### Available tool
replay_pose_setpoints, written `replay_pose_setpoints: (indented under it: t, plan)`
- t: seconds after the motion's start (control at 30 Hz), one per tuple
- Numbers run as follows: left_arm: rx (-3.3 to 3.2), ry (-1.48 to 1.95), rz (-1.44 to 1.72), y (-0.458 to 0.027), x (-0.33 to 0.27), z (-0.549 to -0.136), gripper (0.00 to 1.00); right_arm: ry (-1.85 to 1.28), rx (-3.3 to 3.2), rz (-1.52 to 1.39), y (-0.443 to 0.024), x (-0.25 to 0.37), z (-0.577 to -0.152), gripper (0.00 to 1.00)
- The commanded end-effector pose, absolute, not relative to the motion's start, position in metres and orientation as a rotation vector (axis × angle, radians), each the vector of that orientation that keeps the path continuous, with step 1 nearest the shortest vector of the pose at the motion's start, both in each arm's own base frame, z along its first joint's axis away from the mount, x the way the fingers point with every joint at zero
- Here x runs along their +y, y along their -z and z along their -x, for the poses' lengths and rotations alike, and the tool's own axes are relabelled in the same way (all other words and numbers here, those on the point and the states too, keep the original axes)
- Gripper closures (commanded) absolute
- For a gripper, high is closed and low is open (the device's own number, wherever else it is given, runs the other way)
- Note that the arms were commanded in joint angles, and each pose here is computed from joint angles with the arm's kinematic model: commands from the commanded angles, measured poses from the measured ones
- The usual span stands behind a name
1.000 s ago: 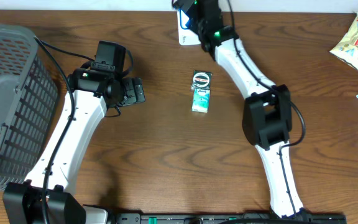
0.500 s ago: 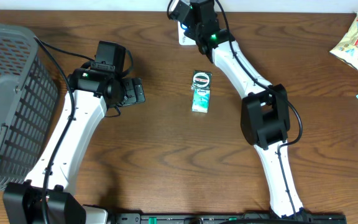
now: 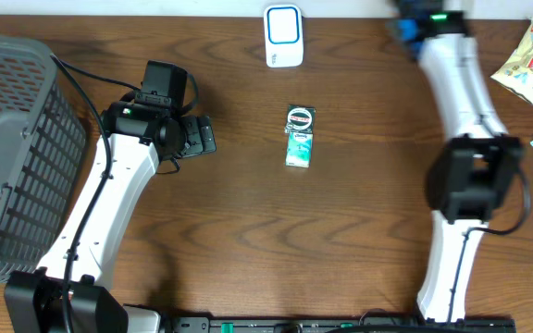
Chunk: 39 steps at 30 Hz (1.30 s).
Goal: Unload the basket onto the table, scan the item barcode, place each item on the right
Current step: 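Hold the orange pack barcode against the scanner window, then carry the orange pack to the top right and release it, then reach down and grasp the small mint-green Kleenex pack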
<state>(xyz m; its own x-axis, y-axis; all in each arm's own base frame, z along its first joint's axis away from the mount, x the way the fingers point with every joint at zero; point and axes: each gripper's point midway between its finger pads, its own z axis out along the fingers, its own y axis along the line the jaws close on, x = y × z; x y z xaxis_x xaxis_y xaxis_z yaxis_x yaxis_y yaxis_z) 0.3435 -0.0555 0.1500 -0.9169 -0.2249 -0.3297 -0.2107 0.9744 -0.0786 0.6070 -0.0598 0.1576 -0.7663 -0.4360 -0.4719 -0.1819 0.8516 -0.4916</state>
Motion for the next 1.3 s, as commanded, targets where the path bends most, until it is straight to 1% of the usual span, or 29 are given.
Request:
replay_pose_setpoints:
  t: [0.0, 0.07, 0.1, 0.13, 0.17, 0.2, 0.27, 0.3, 0.4, 0.5, 0.57, 0.63, 0.77, 0.87, 0.93, 0.97, 1.07, 1.23, 1.27]
  plan:
    - [2.778, 0.038, 0.317, -0.151, -0.052, -0.344, 0.02, 0.567, 2.550, 0.070, -0.147, -0.135, -0.577, 0.99]
    - [2.778, 0.038, 0.317, -0.151, -0.052, -0.344, 0.02, 0.558, 2.597, -0.103, -0.141, -0.171, -0.557, 0.98]
    - [2.778, 0.038, 0.317, -0.151, -0.052, -0.344, 0.02, 0.550, 2.612, -0.169, -0.138, -0.184, -0.549, 0.95]
    - [2.778, 0.038, 0.317, -0.151, -0.052, -0.344, 0.02, 0.534, 2.628, -0.229, -0.135, -0.197, -0.541, 0.83]
    - [2.778, 0.038, 0.317, -0.151, -0.052, -0.344, 0.02, 0.502, 2.645, -0.272, -0.132, -0.206, -0.533, 0.67]
    - [2.778, 0.038, 0.317, -0.151, -0.052, -0.344, 0.02, 0.457, 2.659, -0.291, -0.128, -0.211, -0.528, 0.41]
    - [2.778, 0.038, 0.317, -0.151, -0.052, -0.344, 0.02, 0.387, 2.686, -0.323, -0.123, -0.221, -0.518, 0.18]
    - [2.778, 0.038, 0.317, -0.151, -0.052, -0.344, 0.02, 0.376, 2.697, -0.343, -0.122, -0.226, -0.513, 0.02]
    - [2.778, 0.038, 0.317, -0.151, -0.052, -0.344, 0.02, 0.336, 2.721, -0.373, -0.118, -0.233, -0.503, 0.01]
    - [2.778, 0.038, 0.317, -0.151, -0.052, -0.344, 0.02, 0.168, 2.715, -0.344, -0.116, -0.216, -0.508, 0.01]
    - [2.778, 0.038, 0.317, -0.151, -0.052, -0.344, 0.02, -0.070, 2.691, -0.309, -0.117, -0.187, -0.516, 0.01]
    - [2.778, 0.038, 0.317, -0.151, -0.052, -0.344, 0.02, -0.379, 2.654, -0.286, -0.123, -0.147, -0.520, 0.01]
    - [2.778, 0.038, 0.317, -0.151, -0.052, -0.344, 0.02, -0.886, 2.517, -0.171, -0.150, -0.076, -0.524, 0.01]
    - [2.778, 0.038, 0.317, -0.151, -0.052, -0.344, 0.02, -1.107, 2.464, -0.098, -0.162, -0.032, -0.521, 0.01]
    - [2.778, 0.038, 0.317, -0.151, -0.052, -0.344, 0.02, -1.131, 2.493, -0.064, -0.157, -0.011, -0.518, 0.03]
    - [2.778, 0.038, 0.317, -0.151, -0.052, -0.344, 0.02, -1.133, 2.543, -0.024, -0.146, 0.012, -0.515, 0.09]
    - [2.778, 0.038, 0.317, -0.151, -0.052, -0.344, 0.02, -1.117, 2.649, 0.053, -0.120, 0.056, -0.503, 0.12]
    - [2.778, 0.038, 0.317, -0.151, -0.052, -0.344, 0.02, -1.042, 2.822, 0.075, -0.084, 0.108, -0.483, 0.12]
    - [2.778, 0.038, 0.317, -0.151, -0.052, -0.344, 0.02, -1.049, 2.838, 0.098, -0.081, 0.118, -0.478, 0.14]
